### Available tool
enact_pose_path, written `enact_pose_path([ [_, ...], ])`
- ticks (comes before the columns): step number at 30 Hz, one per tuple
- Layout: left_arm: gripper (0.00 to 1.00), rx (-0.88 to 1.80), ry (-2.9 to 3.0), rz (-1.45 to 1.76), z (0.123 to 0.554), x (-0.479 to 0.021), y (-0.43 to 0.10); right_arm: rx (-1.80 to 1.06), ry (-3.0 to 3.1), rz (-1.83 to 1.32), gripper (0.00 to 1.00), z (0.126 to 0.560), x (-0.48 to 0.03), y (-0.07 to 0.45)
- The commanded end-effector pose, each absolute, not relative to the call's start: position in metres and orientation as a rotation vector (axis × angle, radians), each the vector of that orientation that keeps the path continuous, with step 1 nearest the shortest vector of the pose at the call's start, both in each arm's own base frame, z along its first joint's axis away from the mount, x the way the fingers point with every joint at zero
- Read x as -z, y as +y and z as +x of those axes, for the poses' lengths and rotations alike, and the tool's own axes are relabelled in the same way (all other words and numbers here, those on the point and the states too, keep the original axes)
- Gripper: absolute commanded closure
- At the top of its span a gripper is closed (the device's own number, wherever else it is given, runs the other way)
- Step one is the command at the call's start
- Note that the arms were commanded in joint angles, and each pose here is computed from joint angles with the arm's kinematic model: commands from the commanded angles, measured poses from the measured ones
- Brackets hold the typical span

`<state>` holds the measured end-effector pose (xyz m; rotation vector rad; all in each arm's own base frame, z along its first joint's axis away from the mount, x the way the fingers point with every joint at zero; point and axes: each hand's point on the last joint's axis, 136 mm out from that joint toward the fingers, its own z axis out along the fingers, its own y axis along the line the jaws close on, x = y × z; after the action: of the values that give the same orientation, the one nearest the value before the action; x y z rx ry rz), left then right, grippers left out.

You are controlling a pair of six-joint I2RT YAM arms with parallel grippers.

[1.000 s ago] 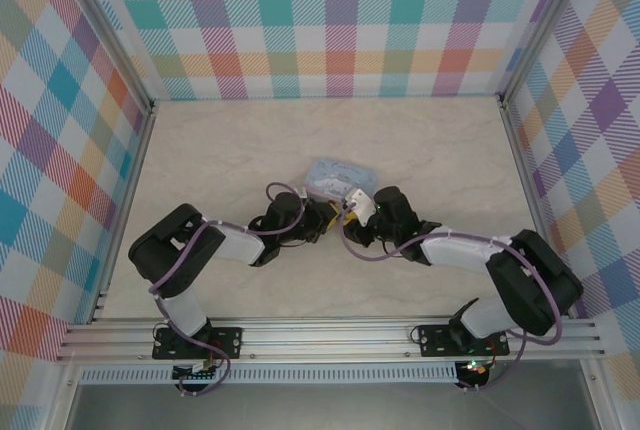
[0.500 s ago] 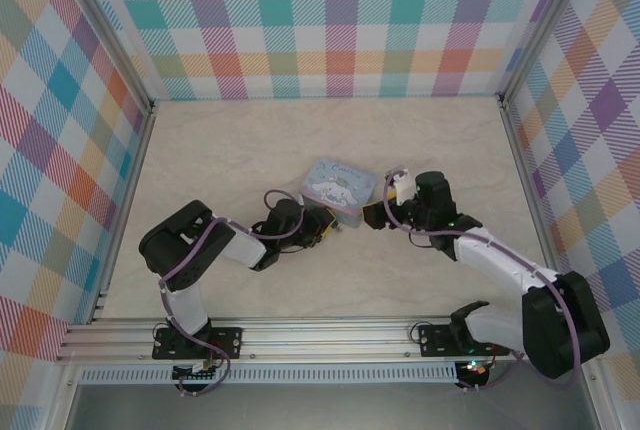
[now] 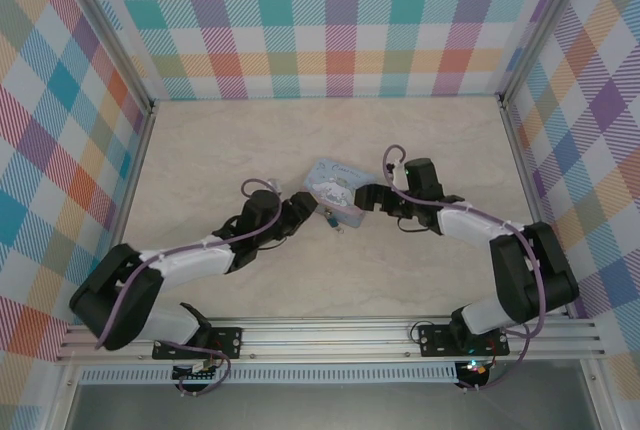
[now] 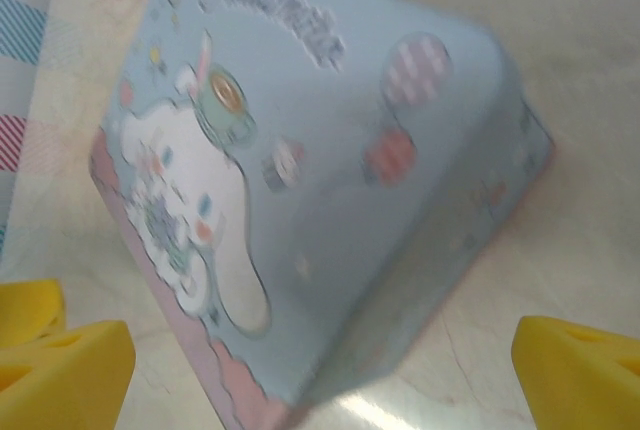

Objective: Unlock a padlock with a key

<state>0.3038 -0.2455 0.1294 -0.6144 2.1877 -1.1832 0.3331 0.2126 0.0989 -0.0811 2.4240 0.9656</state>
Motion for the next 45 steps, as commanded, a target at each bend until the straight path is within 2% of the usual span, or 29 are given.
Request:
enact_pose_path([
  [1, 0.38, 0.930, 2.285, -0.650, 0.295, -0.103, -0.203, -1.025, 2.319, -0.182, 0.03, 0.358, -0.127, 0.228],
  [16, 0.35, 0.904, 2.219, -0.732, 0.303, -0.116, -0.157, -1.299, 2.188, -0.465, 0.06, 0.422, -0.134, 0.307],
  [21, 0.33, 0.892, 2.213, -0.744, 0.313, -0.124, -0.146, -1.081, 2.153, -0.446, 0.03, 0.439, -0.146, 0.287],
  [24, 0.30, 0.881, 2.203, -0.756, 0.321, -0.129, -0.136, -0.944, 2.150, -0.487, 0.03, 0.425, -0.151, 0.266],
  [27, 0.24, 0.874, 2.197, -0.754, 0.334, -0.136, -0.127, -0.907, 2.172, -0.569, 0.05, 0.393, -0.148, 0.254],
  [34, 0.17, 0.897, 2.203, -0.742, 0.370, -0.139, -0.123, -0.942, 2.207, -0.786, 0.15, 0.310, -0.108, 0.272],
  [45, 0.06, 0.985, 2.276, -0.685, 0.403, -0.115, -0.147, -0.912, 2.168, -0.925, 0.27, 0.314, -0.070, 0.302],
])
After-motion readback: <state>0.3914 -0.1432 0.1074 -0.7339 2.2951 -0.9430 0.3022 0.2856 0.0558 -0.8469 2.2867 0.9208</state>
